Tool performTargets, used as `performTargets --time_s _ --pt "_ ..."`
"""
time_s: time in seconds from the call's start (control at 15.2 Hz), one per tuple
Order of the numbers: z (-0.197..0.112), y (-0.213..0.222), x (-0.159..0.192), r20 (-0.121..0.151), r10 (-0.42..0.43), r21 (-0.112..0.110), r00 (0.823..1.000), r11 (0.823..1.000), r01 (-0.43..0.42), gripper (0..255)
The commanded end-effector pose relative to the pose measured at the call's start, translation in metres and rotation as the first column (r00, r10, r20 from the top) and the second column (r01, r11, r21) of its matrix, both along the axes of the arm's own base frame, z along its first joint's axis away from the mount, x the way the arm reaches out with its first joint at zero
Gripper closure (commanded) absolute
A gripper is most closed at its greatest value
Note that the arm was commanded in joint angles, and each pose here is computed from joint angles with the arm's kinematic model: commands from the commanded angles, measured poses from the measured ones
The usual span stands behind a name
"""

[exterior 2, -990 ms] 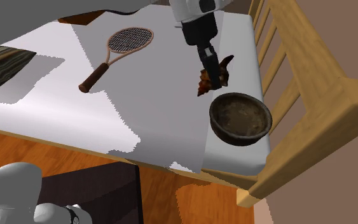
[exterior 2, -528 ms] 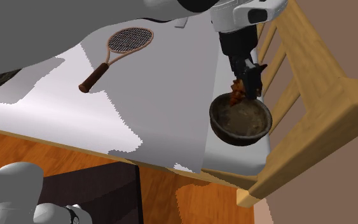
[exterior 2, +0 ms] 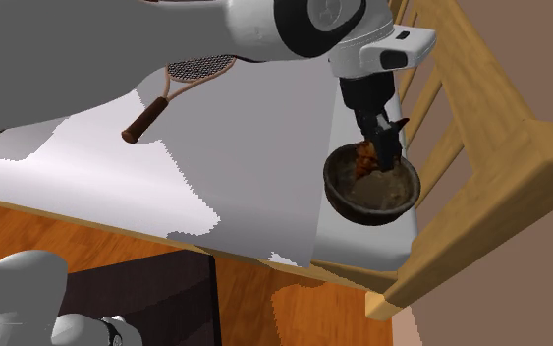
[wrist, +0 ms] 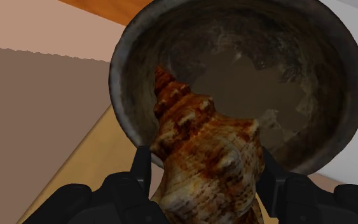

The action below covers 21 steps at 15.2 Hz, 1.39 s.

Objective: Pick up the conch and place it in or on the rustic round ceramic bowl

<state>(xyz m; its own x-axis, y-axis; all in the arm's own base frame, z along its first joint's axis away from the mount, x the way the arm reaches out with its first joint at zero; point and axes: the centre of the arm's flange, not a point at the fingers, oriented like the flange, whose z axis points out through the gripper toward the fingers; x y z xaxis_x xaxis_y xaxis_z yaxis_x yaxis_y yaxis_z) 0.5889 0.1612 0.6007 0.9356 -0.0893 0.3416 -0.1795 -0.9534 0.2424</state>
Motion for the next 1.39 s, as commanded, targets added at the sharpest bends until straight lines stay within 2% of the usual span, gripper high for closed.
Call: performTargets --time_s 0.0,0.2,0.73,0.79,1.12,1.32 --pt "-0.011 -0.001 0.000 0.001 0.000 0.000 1.000 1.000 0.000 255" --pt "-0.027 -0.001 0.000 0.001 0.000 0.000 1.000 1.000 0.000 255" --pt "-0.029 -0.001 0.000 0.001 0.000 0.000 1.000 1.000 0.000 255" --pt "-0.029 -0.001 0.000 0.001 0.000 0.000 1.000 1.000 0.000 0" --pt "-0.029 -0.001 0.000 0.001 0.000 0.000 1.000 1.000 0.000 0" --pt "0.007 0.010 -0.013 0.001 0.000 0.000 1.000 1.000 0.000 0"
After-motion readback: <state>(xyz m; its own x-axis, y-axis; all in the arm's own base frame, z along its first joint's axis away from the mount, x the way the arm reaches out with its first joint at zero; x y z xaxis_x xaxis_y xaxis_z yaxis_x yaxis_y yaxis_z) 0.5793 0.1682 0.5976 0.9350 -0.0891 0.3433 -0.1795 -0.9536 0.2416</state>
